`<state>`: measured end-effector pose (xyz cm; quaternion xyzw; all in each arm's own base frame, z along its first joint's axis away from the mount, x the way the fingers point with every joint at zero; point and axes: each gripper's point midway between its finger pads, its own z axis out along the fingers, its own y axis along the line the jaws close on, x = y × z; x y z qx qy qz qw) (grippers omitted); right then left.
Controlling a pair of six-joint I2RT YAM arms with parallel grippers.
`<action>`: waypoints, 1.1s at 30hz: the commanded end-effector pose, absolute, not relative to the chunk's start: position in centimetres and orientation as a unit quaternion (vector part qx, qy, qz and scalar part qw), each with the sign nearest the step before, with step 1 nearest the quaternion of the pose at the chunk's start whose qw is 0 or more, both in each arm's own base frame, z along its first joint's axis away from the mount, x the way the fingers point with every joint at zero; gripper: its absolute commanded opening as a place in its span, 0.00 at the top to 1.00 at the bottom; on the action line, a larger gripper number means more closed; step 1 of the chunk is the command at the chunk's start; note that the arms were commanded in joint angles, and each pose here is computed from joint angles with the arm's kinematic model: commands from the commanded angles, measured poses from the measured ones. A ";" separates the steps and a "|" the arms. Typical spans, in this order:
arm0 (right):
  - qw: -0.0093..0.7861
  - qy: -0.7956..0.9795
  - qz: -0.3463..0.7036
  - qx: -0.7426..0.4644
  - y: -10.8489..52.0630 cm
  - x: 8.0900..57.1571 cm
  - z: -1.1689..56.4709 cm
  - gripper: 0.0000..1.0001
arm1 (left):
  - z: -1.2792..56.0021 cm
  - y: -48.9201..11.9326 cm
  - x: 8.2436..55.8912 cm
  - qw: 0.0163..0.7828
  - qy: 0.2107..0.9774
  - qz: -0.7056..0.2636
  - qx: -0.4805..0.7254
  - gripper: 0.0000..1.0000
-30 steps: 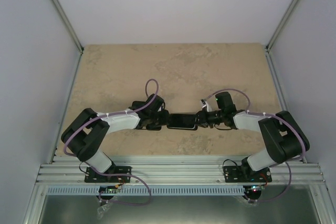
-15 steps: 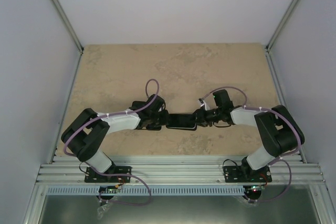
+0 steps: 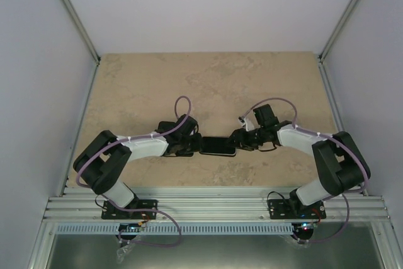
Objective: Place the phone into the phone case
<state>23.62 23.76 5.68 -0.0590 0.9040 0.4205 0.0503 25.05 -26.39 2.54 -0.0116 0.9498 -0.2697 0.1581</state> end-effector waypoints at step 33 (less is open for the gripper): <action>0.098 0.958 0.226 -0.148 26.4 23.0 4.0 0.80 | 1.0 -25.9 22.5 0.128 0.958 -0.257 -0.001 0.75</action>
